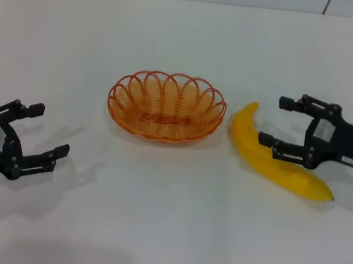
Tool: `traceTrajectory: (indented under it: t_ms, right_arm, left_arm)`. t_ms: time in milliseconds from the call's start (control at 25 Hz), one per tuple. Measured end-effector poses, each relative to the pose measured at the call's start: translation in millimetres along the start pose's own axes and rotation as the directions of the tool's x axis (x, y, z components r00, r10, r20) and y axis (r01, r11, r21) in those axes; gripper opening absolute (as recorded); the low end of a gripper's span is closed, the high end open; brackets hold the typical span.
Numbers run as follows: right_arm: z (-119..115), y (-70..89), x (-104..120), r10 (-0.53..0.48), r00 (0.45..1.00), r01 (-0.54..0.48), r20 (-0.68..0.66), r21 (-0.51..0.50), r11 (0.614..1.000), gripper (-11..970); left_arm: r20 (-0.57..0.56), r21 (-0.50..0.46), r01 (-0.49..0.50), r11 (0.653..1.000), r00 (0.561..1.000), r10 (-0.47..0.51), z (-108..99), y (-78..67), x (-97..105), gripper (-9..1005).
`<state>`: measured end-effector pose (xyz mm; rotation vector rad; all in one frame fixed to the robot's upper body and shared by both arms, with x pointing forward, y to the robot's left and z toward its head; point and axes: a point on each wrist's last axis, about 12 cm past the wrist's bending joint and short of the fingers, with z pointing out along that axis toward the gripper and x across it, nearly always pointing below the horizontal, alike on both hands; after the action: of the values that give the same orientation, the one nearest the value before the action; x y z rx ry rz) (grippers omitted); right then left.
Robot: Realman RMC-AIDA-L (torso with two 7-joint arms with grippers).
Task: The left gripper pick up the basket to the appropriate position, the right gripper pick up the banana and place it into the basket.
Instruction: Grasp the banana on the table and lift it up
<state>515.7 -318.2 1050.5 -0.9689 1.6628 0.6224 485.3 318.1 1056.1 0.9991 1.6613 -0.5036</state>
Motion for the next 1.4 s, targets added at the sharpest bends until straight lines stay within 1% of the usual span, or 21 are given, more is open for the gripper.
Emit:
traceTrajectory:
  t_ms: [200,280,320,360,440,600,680,760,880,1360,1400]
  right_arm:
    - [-8.5,0.8,7.5,0.085,0.993,-0.088,-0.082,-0.038,0.995,792]
    - [-9.1,-1.5,5.8,0.127,0.985,-0.134,-0.116,-0.057,0.989,792]
    - [-8.5,-3.1,2.4,0.157,0.976,-0.170,-0.153,-0.081,0.982,791]
    - [-8.5,-3.1,2.4,0.157,0.976,-0.170,-0.153,-0.081,0.982,791]
    - [-6.7,-4.1,-1.2,0.171,0.968,-0.191,-0.186,-0.098,0.977,790]
    - [4.1,-6.2,-6.9,0.188,0.950,-0.221,-0.249,-0.111,0.969,788]
    - [9.0,-8.2,-7.3,0.199,0.938,-0.237,-0.284,-0.105,0.966,787]
    - [14.1,-11.5,-6.5,0.223,0.921,-0.260,-0.320,-0.076,0.963,786]
    - [18.9,-14.5,-5.6,0.240,0.908,-0.271,-0.344,-0.044,0.962,785]
    - [22.2,-12.3,-5.9,0.228,0.903,-0.268,-0.365,-0.060,0.962,780]
    - [22.3,-12.4,-6.8,0.227,0.903,-0.267,-0.365,-0.063,0.962,758]
  left_arm:
    - [0.053,-0.059,0.013,0.998,0.999,-0.010,-1.5,-2.6,7.4,891]
    - [0.071,-0.075,0.012,0.997,0.997,-0.007,-2.4,-2.5,8.8,891]
    - [0.076,-0.077,0.008,0.997,0.997,-0.003,-1.2,-2.2,9.2,891]
    - [0.076,-0.077,0.008,0.997,0.997,-0.003,-1.2,-2.2,9.2,891]
    - [0.080,-0.075,0.010,0.997,0.997,-0.004,1.2,-1.9,9.3,890]
    - [0.087,-0.069,0.004,0.998,0.996,0.002,5.8,-1.1,8.9,890]
    - [0.089,-0.065,0.004,0.998,0.996,0.001,7.5,-1.4,9.1,890]
    - [0.094,-0.060,0.004,0.998,0.996,0.002,8.4,-1.9,8.7,890]
    - [0.104,-0.057,0.005,0.998,0.995,0.001,7.8,-2.0,7.7,890]
    - [0.155,-0.062,0.003,0.998,0.988,0.007,-0.3,-2.8,4.7,891]
    - [0.156,-0.061,0.003,0.998,0.988,0.007,-0.5,-3.0,4.8,891]
